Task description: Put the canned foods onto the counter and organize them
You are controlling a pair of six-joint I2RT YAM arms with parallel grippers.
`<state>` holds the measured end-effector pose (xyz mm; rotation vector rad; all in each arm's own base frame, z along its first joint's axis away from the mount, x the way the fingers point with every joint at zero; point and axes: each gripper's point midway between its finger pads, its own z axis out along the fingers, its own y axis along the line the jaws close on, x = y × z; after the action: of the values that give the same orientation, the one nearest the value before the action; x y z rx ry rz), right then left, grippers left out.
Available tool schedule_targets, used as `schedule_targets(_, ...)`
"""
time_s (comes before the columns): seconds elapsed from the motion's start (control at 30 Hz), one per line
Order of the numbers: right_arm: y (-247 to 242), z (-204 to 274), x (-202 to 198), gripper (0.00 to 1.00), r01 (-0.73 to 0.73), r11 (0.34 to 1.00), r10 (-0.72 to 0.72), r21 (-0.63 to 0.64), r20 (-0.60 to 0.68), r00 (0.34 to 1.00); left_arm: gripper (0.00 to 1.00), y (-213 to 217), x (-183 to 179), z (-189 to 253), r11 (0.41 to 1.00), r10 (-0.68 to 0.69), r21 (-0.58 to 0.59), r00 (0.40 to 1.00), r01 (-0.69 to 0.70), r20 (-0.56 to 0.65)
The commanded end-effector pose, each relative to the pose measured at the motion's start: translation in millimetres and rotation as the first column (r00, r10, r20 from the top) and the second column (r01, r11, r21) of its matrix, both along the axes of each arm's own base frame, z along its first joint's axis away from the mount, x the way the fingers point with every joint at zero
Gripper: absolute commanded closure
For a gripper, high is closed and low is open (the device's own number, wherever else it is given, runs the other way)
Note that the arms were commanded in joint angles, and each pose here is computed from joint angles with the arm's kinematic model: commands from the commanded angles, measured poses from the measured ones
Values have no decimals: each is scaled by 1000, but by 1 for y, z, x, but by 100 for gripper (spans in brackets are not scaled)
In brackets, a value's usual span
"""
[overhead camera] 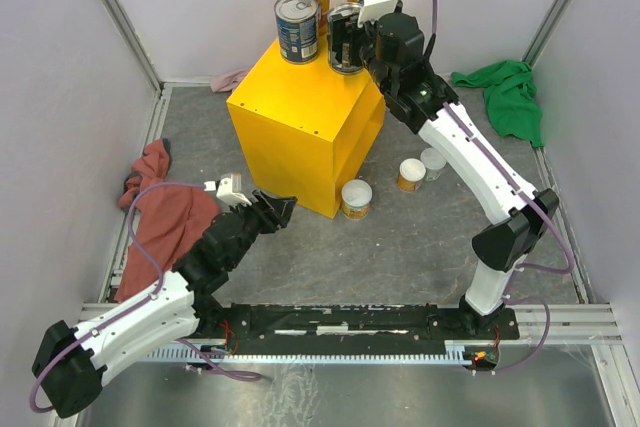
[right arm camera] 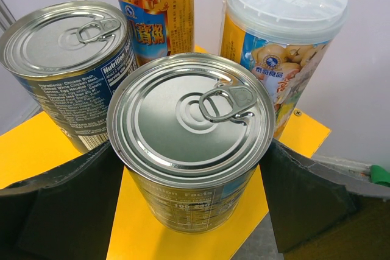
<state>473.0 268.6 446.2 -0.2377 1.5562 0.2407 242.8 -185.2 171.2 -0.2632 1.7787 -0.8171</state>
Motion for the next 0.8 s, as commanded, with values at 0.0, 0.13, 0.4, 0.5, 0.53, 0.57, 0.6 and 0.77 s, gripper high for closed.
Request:
schedule_targets(0.0,-14,42,-17,20,-3,996,-3,84,67,998,35,-4,0,14,999,-6,-46,999,8,33)
schedule_targets(0.13,-12,43,-19,5,-17,996,11,84,61,998,35,-5,-1,14,999,-8,-48,999,9,31)
schedule_targets(0.4,-8,42,-19,1,-38,996,34,83,46,998,35,-4,-2,13,999,-6,-52,1000,7,27)
schedule_targets(0.5,-8,44,-21,1,-44,995,40,87,46,998,35,-4,-3,13,999,-9,-52,1000,10,27)
schedule_targets(0.53,-8,47,-22,1,-48,995,44,93,49,998,35,-4,-3,13,999,-7,-53,1000,8,27)
schedule_targets(0.57,-8,49,-24,1,-53,994,48,97,52,997,35,-4,-3,13,999,-8,-52,1000,10,27)
schedule_targets(0.6,-8,50,-26,1,-57,993,52,100,54,997,35,-4,-3,12,999,-8,-52,1000,9,25)
schedule_targets(0.77,-10,55,-32,1,-64,992,59,110,54,997,35,-5,-3,11,999,-11,-52,1000,12,20)
